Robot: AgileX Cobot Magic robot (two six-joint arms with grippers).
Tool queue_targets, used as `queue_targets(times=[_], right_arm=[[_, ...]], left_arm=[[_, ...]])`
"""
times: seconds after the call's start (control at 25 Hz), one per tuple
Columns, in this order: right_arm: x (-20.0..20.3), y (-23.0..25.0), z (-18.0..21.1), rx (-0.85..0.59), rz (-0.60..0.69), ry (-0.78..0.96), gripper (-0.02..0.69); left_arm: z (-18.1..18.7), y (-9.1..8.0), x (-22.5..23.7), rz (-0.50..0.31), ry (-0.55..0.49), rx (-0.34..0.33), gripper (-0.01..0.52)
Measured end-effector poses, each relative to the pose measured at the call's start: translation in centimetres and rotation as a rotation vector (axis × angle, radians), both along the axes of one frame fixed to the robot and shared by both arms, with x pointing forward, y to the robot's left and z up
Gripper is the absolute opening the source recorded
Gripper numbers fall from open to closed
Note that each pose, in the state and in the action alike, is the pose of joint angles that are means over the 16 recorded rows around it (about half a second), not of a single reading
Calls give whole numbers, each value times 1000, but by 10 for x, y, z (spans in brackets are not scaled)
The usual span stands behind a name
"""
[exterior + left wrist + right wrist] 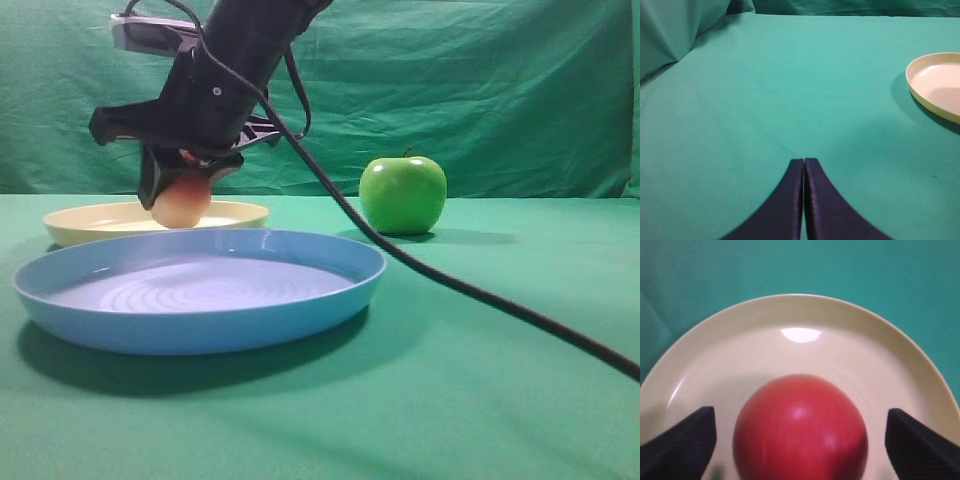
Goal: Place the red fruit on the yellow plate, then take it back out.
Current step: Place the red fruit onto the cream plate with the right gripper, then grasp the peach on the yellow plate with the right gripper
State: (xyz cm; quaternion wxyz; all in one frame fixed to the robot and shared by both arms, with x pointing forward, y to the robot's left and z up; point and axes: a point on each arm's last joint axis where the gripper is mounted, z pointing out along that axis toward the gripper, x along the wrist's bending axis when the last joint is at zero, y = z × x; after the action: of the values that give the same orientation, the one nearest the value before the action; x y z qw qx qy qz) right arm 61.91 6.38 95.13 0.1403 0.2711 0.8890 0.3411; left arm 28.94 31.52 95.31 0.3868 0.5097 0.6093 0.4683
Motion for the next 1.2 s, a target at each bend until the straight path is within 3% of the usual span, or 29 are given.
queue_targets(times=[0.12,0.24,0.64,0.84,1.2], right_arm=[[-3,-4,16,-19,16,-19,593],[-8,-10,38,-44,32,-33,549],[-44,-47,132,-104,7,5,166],[-69,-70,175,-103,-36,55,31],[-113,-116,240,-72,-141,76,0]], left_arm=[[0,0,0,0,0,0,0],[0,0,0,0,0,0,0],[0,0,0,0,0,0,0],[0,0,0,0,0,0,0],[0,0,0,0,0,0,0]])
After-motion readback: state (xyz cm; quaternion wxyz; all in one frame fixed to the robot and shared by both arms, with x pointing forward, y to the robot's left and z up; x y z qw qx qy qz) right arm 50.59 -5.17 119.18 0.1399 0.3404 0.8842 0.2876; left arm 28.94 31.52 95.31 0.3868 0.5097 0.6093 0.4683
